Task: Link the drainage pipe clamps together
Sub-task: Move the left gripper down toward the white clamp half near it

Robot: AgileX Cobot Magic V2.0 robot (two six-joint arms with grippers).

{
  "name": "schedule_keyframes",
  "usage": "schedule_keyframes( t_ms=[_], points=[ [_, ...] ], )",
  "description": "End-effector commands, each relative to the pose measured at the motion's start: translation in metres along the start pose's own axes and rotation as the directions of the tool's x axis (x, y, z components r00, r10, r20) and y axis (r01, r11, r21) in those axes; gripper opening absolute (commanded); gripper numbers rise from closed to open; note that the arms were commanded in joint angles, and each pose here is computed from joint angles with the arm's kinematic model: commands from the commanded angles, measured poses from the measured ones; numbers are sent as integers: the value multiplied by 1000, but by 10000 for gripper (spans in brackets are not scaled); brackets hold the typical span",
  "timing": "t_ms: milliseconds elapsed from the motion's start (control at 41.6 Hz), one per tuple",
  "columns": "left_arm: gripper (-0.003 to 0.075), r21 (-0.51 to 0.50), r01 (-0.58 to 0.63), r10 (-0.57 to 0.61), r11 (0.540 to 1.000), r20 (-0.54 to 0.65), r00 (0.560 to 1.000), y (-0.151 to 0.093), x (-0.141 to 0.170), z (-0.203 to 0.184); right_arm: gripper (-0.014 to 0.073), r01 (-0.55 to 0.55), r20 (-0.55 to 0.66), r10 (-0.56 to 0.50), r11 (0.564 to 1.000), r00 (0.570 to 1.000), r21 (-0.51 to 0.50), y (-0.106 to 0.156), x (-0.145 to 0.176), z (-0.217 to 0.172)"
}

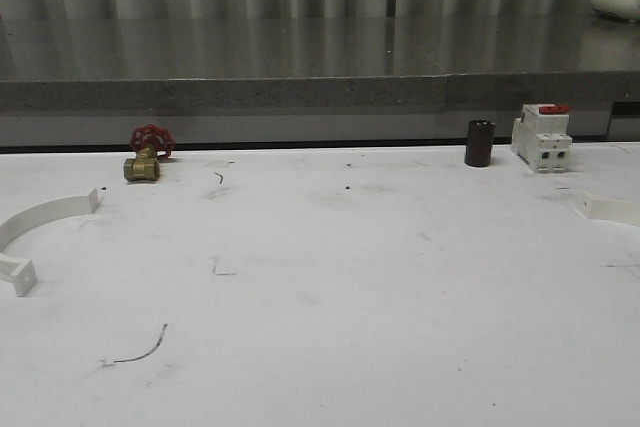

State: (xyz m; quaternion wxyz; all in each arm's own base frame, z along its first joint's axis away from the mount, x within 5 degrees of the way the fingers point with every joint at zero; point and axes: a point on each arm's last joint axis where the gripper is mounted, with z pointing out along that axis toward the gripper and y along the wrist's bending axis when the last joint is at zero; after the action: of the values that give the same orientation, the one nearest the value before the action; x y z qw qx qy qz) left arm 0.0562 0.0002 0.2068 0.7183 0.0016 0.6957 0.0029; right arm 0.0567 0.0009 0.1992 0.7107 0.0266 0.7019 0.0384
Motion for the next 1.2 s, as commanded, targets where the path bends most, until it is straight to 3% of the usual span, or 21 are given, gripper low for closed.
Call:
schedule_keyframes(
  t_ms=[0,577,697,866,1010,1178],
  points=[
    [-20,13,10,-11,1000,68,998,-1,0,0,-116,12,106,-12,1000,994,-2,1,-10,-2],
    [-20,13,10,-11,1000,68,998,-1,0,0,-116,12,110,-12,1000,994,-3,1,-11,-2],
    [-20,16,10,-12,1000,127,992,-1,-7,-1,-116,10,144,-9,1000,990,-5,1,-14,-2],
    [-20,19,11,-15,1000,280,960,-1,-49,-9,-116,-12,228,15,1000,974,-17,4,-48,-10],
    [-20,16,11,-16,1000,386,922,0,-109,-27,-116,-10,274,16,1000,962,-25,9,-95,-22],
    [-20,8,14,-16,1000,345,938,1,-158,-34,-116,-8,250,14,1000,968,-25,14,-149,-23]
  ],
)
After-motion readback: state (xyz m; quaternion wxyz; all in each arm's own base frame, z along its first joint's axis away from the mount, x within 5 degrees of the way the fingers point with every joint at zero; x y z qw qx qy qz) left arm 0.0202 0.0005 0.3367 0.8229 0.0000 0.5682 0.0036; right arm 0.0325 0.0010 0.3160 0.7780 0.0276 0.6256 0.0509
